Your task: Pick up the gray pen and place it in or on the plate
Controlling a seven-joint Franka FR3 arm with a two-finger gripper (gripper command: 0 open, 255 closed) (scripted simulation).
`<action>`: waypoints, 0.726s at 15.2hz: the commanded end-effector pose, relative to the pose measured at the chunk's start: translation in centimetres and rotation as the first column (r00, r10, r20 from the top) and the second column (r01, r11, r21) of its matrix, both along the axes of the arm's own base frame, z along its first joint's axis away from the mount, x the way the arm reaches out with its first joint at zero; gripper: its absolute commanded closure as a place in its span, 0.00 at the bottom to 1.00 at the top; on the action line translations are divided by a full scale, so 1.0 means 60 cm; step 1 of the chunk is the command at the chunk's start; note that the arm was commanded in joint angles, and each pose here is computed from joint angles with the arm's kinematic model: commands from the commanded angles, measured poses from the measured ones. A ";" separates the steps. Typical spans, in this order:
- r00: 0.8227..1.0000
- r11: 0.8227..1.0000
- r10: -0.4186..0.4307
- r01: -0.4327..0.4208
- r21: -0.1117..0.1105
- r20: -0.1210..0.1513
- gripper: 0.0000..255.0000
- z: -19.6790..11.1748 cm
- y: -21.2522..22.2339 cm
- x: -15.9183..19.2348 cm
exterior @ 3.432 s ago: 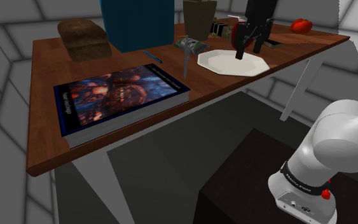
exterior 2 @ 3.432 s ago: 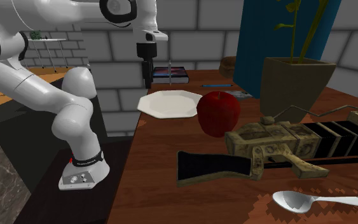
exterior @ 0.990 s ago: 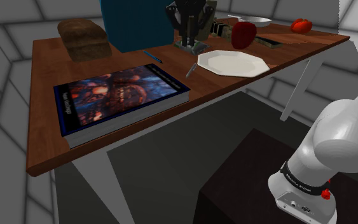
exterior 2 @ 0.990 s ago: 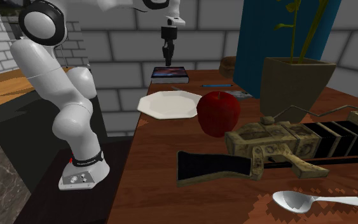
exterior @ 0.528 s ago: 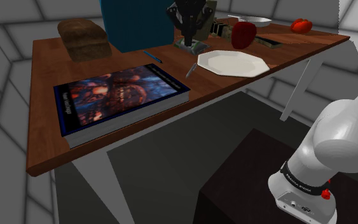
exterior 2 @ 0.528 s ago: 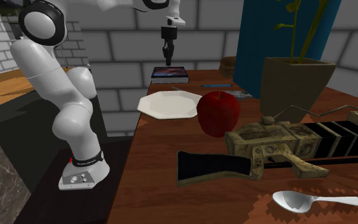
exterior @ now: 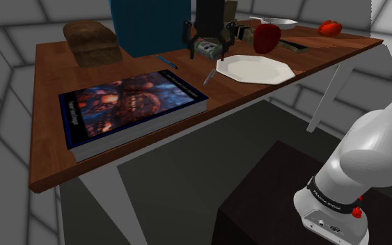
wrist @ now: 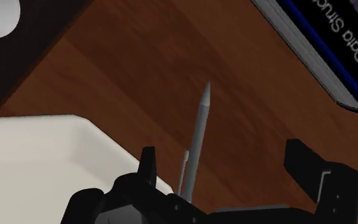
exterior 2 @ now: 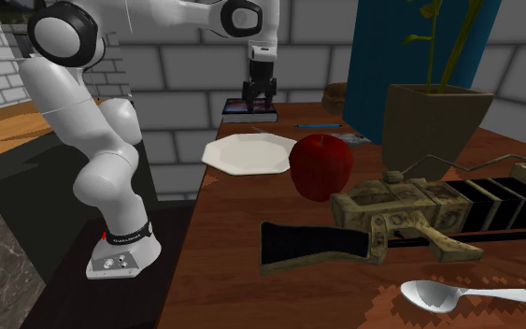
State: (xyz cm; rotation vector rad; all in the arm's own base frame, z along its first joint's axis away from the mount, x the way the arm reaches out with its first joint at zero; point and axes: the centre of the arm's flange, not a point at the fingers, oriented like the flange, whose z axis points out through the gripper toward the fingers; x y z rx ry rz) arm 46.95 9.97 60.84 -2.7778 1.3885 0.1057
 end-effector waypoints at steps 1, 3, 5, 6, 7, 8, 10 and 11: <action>0.986 0.986 -0.169 0.169 -0.006 -0.008 0.00 -0.032 -0.030 0.004; 0.977 0.977 -0.212 0.212 -0.007 -0.010 0.00 -0.050 -0.038 0.005; 0.977 0.977 -0.212 0.212 -0.007 -0.010 0.00 -0.067 -0.037 0.004; 0.977 0.977 -0.212 0.212 -0.007 -0.010 0.00 -0.076 -0.037 0.004; 0.977 0.977 -0.212 0.212 -0.007 -0.010 0.00 -0.085 -0.036 0.003; 0.977 0.977 -0.212 0.212 -0.007 -0.010 0.00 -0.094 -0.035 0.003; 0.977 0.977 -0.212 0.212 -0.007 -0.010 0.00 -0.107 -0.035 0.002; 0.977 0.977 -0.212 0.212 -0.007 -0.010 0.00 -0.107 -0.035 0.002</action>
